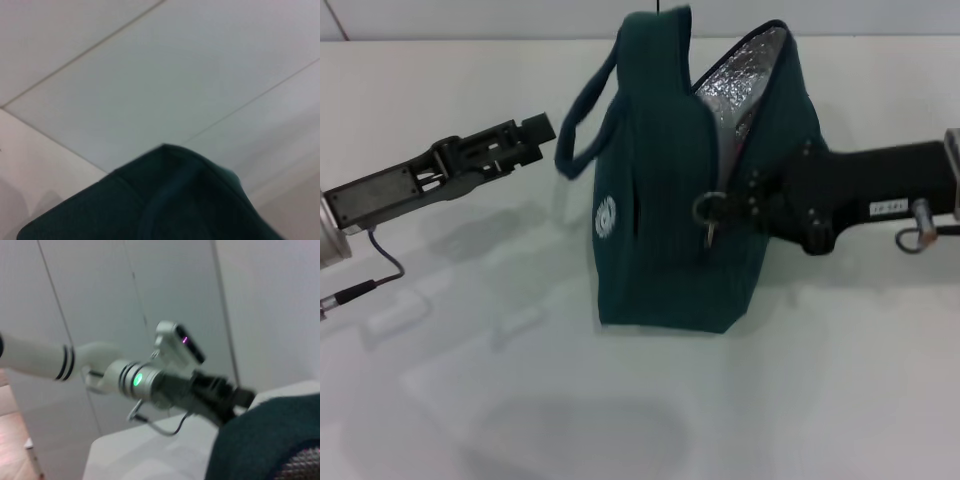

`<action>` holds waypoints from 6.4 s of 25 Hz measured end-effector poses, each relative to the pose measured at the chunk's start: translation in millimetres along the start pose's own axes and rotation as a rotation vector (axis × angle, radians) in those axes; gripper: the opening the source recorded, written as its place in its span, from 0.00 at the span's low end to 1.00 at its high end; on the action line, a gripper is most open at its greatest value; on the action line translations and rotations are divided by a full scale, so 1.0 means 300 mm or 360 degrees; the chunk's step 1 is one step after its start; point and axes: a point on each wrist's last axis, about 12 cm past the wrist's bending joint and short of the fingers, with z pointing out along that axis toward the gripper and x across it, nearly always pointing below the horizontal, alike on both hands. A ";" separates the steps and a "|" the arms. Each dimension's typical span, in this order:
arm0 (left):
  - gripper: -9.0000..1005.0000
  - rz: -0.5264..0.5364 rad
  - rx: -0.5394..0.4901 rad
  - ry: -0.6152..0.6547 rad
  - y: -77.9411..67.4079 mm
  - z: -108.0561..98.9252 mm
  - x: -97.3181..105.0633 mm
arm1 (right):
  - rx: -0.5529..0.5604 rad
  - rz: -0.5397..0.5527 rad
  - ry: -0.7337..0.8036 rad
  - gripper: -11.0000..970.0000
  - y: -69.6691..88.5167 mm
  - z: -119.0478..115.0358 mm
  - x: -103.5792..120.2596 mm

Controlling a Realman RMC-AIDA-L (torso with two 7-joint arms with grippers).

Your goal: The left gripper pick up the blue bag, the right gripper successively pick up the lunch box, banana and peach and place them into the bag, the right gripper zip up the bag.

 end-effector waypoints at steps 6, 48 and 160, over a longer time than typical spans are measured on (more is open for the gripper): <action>0.76 0.0026 0.0011 -0.0029 0.000 -0.004 0.005 | -0.0044 0.0023 0.0149 0.02 -0.011 0.027 0.001; 0.76 0.0160 0.0033 -0.0046 -0.002 -0.045 0.051 | 0.0168 -0.0206 0.0137 0.02 -0.145 0.050 -0.399; 0.07 0.1074 0.0299 0.0228 -0.010 0.053 0.233 | -0.0010 0.0332 -0.0012 0.02 -0.155 0.132 -0.292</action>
